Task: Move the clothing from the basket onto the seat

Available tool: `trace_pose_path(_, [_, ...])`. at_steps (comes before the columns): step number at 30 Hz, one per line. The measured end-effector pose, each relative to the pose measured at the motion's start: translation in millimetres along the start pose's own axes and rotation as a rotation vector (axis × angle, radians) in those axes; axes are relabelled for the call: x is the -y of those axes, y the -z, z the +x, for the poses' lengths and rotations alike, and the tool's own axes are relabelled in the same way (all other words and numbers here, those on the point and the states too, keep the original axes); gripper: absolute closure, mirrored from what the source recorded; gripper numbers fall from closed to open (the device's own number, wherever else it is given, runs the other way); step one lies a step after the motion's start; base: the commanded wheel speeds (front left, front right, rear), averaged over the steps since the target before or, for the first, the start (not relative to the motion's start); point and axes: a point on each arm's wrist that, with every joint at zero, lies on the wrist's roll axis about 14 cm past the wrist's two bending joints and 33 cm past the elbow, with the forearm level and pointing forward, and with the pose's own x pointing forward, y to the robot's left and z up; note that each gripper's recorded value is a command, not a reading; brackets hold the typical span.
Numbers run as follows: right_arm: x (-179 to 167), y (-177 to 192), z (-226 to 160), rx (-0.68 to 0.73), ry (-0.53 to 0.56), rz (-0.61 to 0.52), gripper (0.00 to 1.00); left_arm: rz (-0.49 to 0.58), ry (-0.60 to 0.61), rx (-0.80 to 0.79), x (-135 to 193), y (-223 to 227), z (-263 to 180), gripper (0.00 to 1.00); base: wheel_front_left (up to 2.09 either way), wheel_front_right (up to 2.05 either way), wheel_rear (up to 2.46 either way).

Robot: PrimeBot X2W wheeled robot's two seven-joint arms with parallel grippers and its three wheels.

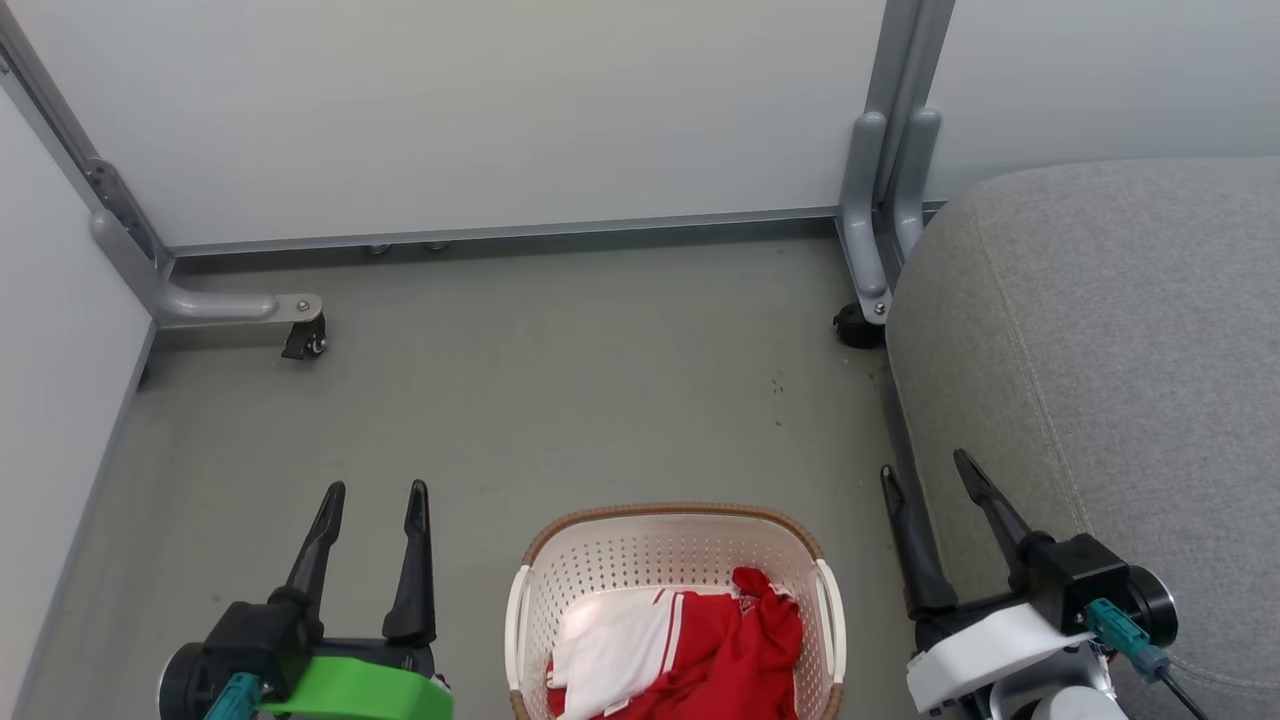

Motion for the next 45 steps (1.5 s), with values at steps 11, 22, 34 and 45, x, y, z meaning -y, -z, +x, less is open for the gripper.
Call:
trace_pose_path(11, [-9, -4, -1, 0.019, -0.035, -0.071, 0.0, 0.073, 0.03, 0.007, 7, 0, -4, 0.0, 0.0, 0.0, 0.0])
trace_pose_path(22, [-13, -6, -2, 0.032, -0.052, -0.114, 0.0, 0.123, 0.049, 0.017, 11, -1, -5, 0.0, 0.0, 0.0, 0.0])
trace_pose_path(34, [-13, -4, -4, 0.024, -0.051, -0.109, 0.0, 0.12, 0.057, 0.009, 13, 1, -7, 0.0, 0.0, 0.0, 0.0])
trace_pose_path(45, [-13, 0, -5, 0.011, -0.051, -0.103, 0.0, 0.114, 0.063, -0.009, 15, 7, -6, 0.0, 0.0, 0.0, 0.0])
